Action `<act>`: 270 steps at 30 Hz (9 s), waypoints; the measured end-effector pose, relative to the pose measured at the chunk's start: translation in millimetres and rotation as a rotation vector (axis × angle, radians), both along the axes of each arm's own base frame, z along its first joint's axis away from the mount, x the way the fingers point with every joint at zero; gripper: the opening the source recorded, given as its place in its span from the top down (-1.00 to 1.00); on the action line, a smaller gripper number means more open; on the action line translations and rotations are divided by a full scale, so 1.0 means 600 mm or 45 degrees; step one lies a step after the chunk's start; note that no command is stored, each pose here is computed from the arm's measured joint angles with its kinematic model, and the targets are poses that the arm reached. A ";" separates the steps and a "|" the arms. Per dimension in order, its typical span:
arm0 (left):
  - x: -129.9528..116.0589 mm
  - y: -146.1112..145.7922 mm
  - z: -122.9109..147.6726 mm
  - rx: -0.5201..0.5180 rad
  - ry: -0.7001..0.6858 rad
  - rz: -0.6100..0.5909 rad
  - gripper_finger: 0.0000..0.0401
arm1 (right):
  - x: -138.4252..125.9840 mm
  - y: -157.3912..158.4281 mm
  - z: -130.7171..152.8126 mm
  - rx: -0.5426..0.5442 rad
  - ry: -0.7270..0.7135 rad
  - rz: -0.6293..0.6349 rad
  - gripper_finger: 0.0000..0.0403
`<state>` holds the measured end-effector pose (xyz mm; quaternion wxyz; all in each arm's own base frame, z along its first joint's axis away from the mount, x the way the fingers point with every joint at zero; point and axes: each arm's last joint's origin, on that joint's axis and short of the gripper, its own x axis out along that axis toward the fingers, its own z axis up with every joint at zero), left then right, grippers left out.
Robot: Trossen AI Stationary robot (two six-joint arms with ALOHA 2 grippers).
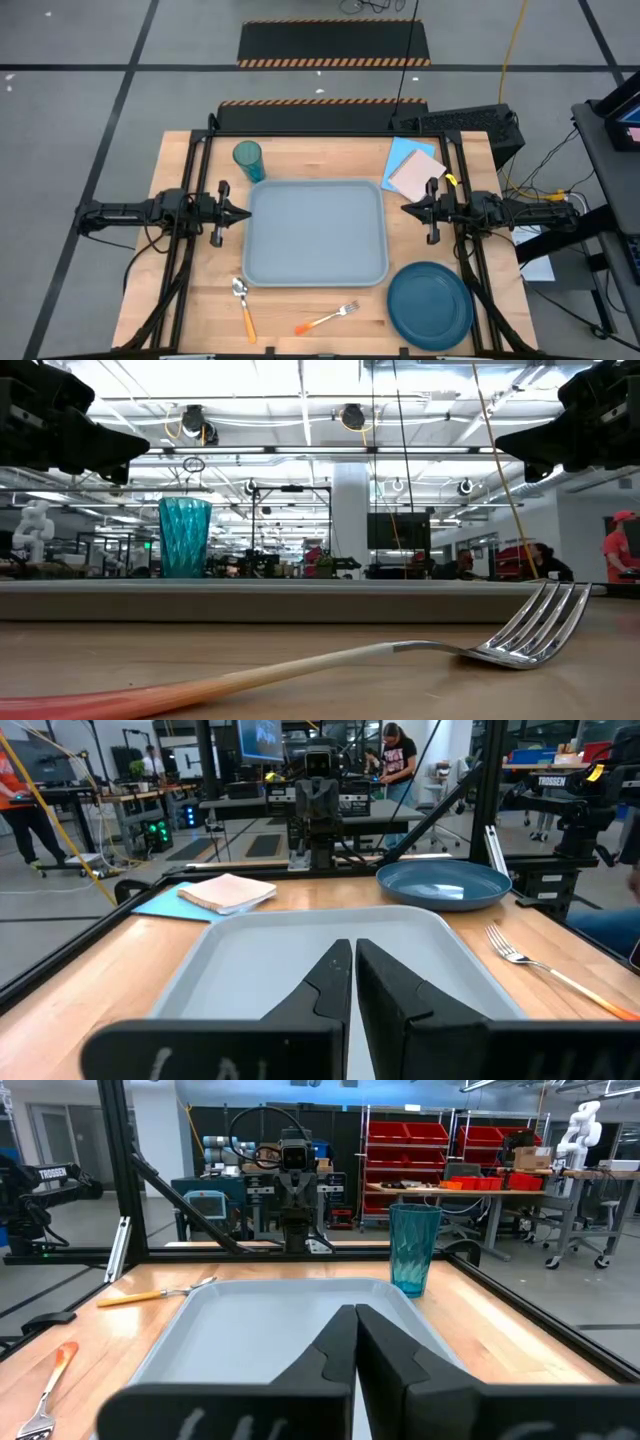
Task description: Pick and place plate/cup/fork/spoon on tray
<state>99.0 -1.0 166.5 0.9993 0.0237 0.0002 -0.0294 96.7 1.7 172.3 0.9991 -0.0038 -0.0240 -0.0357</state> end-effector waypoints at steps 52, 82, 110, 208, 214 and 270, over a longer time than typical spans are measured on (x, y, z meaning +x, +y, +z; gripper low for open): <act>0.000 0.000 0.000 0.000 0.001 0.000 0.88 | 0.000 0.000 0.000 0.000 0.000 0.000 1.00; 0.000 0.000 0.000 0.000 0.000 0.000 0.88 | 0.000 0.000 0.000 0.000 0.000 0.000 1.00; 0.000 0.001 0.007 -0.014 -0.057 0.023 0.88 | 0.000 0.000 0.001 -0.207 0.004 -0.015 1.00; 0.188 0.164 0.230 0.062 1.665 0.726 -0.23 | 0.131 0.002 0.119 0.042 0.580 -0.156 1.00; 0.187 0.178 0.227 0.037 1.665 0.767 -0.47 | 0.130 0.002 0.116 0.064 0.597 -0.161 1.00; 0.220 0.213 0.163 -0.013 1.914 0.643 0.95 | 0.125 0.002 0.106 0.121 0.677 -0.180 1.00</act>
